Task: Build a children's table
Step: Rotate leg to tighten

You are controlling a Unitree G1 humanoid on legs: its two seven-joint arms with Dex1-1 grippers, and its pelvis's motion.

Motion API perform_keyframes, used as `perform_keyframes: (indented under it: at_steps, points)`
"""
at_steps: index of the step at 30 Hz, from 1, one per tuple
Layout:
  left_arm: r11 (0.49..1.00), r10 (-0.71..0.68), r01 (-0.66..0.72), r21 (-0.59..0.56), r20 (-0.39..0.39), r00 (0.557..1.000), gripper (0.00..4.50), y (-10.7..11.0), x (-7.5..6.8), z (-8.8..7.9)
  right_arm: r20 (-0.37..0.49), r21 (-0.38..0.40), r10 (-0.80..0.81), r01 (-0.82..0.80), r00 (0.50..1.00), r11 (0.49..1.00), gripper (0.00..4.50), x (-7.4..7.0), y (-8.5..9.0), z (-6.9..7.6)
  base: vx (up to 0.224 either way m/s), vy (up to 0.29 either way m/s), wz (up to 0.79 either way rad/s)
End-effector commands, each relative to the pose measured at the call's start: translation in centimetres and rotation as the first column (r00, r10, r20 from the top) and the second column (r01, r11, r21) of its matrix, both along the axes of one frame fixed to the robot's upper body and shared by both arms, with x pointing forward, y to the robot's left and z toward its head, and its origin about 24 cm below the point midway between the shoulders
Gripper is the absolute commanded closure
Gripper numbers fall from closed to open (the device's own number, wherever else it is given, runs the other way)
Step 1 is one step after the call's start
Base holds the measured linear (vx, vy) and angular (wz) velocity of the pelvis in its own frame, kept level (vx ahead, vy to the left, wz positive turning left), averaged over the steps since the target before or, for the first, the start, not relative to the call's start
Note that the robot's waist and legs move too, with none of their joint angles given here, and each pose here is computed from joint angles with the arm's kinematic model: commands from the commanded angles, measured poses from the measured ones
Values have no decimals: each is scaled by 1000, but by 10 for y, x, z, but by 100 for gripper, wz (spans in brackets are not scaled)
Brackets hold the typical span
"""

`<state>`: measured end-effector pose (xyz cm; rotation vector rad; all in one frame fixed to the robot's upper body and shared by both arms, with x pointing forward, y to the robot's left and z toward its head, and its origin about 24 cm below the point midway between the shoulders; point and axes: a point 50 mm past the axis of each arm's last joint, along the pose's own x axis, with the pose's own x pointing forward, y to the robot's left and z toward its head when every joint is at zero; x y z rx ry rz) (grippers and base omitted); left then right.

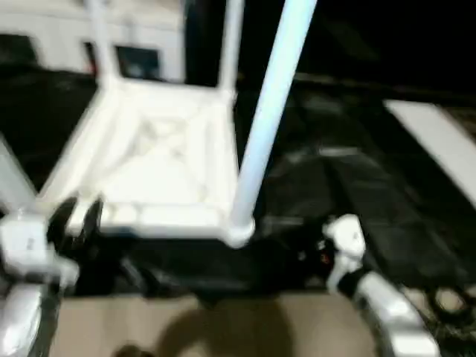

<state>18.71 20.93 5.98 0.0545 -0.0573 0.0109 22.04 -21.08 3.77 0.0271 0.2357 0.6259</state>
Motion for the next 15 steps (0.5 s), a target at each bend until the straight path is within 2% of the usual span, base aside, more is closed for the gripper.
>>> perform_keyframes:
  at_steps: [1, 3, 6, 9, 10, 11, 13, 15]
  points:
    - [1000, 19, -20, 2, 62, 998, 198, 1, 3, 9, 7, 24, 48, -49, 999, 999, 0, 1, -1, 6, 0, 0, 0]
    - [999, 45, -46, 15, 67, 997, 196, 4, 0, 9, 2, 37, 113, -113, 994, 993, 0, 0, 3, 9, -62, 6, 11]
    - [991, 127, -131, 39, 95, 987, 161, 10, -4, 10, -18, 70, 237, -236, 971, 969, 0, -3, 14, 10, -45, 43, -1]
    - [985, 162, -167, 44, 94, 982, 147, 13, -6, 8, -22, 72, 274, -272, 961, 960, 0, -3, 19, 9, -20, 53, -8]
    - [978, 199, -203, 45, 80, 977, 147, 19, -8, 4, -13, 68, 277, -276, 961, 959, 0, 2, 24, 7, -6, 57, -13]
    - [976, 213, -216, 41, 74, 974, 124, 22, -8, 3, -9, 75, 282, -280, 959, 957, 0, 3, 26, 7, 2, 57, -16]
    - [970, 239, -241, 30, 61, 969, 121, 27, -7, 0, -1, 96, 301, -299, 954, 949, 0, 6, 33, 8, 1, 28, -8]
    - [968, 248, -250, 24, 55, 967, 95, 31, -4, -1, 4, 111, 321, -319, 947, 941, 0, 8, 38, 9, 0, 0, 0]
